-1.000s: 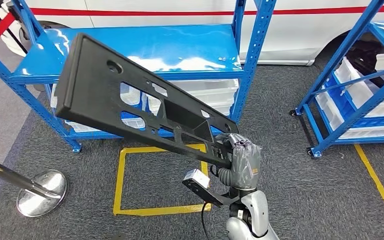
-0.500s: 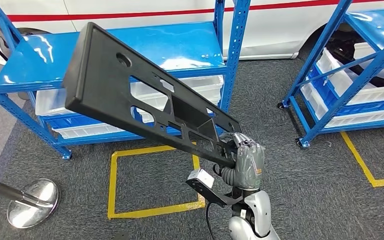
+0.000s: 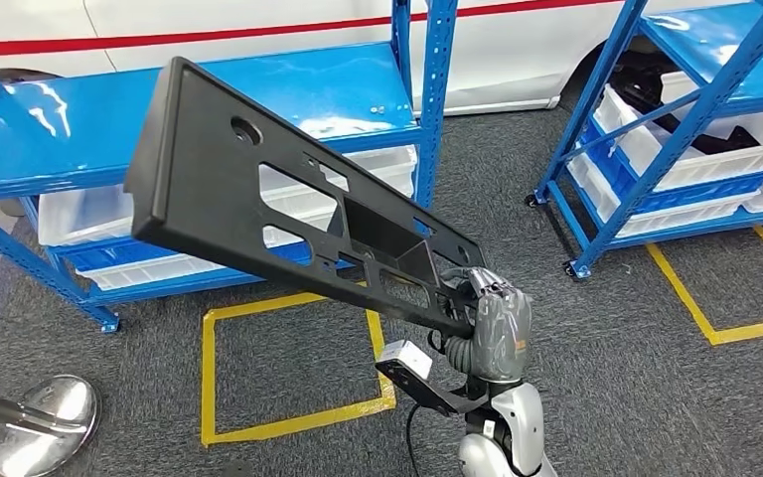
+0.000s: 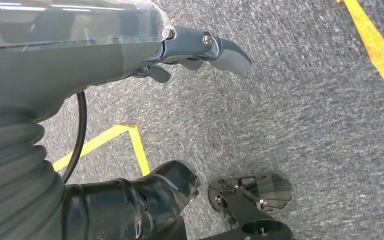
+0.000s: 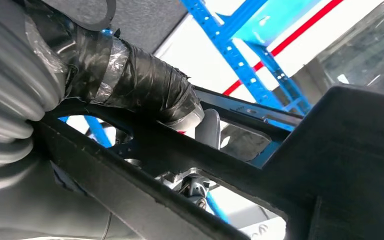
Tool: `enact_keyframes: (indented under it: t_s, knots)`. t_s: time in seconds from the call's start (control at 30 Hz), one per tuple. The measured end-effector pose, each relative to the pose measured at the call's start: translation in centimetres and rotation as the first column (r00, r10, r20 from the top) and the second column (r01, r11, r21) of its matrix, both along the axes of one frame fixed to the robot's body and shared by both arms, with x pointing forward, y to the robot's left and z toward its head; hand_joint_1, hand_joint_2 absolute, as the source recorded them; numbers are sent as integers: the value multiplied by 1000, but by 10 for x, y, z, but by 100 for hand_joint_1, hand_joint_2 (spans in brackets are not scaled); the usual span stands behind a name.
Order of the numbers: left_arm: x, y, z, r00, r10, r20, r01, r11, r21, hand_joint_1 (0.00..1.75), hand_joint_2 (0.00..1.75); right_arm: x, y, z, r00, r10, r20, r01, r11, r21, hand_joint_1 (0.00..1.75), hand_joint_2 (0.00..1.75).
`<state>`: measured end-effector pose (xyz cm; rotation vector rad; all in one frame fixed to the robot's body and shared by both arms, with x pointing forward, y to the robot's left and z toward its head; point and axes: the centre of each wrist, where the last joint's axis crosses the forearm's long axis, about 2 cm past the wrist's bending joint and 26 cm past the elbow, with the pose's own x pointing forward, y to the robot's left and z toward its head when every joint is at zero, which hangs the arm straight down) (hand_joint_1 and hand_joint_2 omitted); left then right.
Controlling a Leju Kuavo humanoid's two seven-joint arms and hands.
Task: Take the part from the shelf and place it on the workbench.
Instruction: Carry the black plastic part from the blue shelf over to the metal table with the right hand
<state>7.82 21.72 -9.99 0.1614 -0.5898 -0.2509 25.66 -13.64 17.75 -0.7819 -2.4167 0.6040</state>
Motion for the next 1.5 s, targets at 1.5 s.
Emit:
enact_keyframes:
  t_s: [1.5]
  knots:
    - [-7,1,-1,1000,8,-14,-8,1000,1,0,175,-8,-1,-4,1000,0,-14,0,1000,31,171,175]
